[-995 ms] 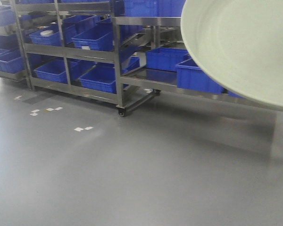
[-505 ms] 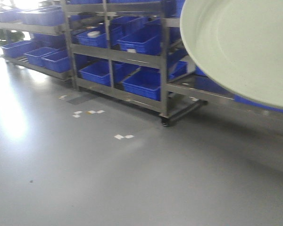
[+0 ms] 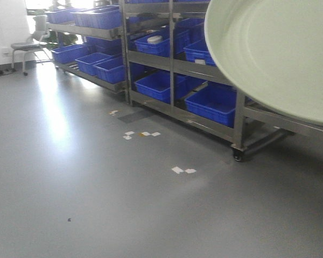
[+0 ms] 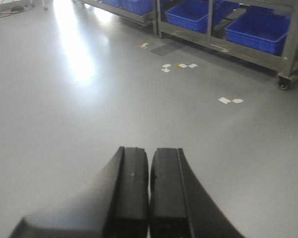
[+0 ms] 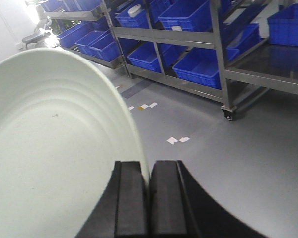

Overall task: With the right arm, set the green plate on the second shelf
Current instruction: 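Turn and drive the base across the room toward the bin shelves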

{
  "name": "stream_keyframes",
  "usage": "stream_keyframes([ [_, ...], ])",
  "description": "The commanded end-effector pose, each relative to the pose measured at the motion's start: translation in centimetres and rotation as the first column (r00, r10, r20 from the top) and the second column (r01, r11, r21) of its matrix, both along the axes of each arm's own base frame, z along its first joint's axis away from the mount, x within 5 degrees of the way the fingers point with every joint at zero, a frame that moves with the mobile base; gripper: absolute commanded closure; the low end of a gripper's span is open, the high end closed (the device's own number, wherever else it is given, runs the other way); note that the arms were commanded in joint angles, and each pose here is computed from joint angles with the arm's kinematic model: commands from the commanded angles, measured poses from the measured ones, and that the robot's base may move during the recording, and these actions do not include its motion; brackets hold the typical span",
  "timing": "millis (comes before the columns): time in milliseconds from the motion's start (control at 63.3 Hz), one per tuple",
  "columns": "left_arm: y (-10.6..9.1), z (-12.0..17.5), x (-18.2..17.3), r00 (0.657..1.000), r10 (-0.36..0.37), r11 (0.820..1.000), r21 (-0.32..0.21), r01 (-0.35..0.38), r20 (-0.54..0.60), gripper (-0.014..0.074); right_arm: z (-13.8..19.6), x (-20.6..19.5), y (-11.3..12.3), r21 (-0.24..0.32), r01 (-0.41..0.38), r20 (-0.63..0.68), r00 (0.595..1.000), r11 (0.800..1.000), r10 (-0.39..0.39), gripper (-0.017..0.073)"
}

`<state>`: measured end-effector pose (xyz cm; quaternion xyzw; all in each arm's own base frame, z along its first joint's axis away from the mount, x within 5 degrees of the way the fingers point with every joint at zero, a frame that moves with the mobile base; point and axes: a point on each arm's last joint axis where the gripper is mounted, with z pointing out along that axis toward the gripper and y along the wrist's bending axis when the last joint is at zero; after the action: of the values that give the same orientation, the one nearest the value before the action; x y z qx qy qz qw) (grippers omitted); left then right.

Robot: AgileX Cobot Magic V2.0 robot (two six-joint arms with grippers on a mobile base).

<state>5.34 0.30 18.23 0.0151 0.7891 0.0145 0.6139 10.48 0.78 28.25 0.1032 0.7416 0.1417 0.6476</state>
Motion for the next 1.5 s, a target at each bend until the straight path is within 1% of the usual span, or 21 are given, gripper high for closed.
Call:
stream_keyframes([
  [0,-0.14,-0.75,0.08,0.999,-0.017,1.000,-0.006,0.017,0.042,0.0469,2.16,0.05,-0.32,0.012,0.033,0.143,0.989,0.999,-0.035,0.0505],
  [1484,-0.14,-0.75,0.08,0.999,-0.017,1.000,-0.006,0.017,0.042,0.0469,2.16,0.05,-0.32,0.012,0.033,0.143,0.989,0.999,-0.035,0.0505],
])
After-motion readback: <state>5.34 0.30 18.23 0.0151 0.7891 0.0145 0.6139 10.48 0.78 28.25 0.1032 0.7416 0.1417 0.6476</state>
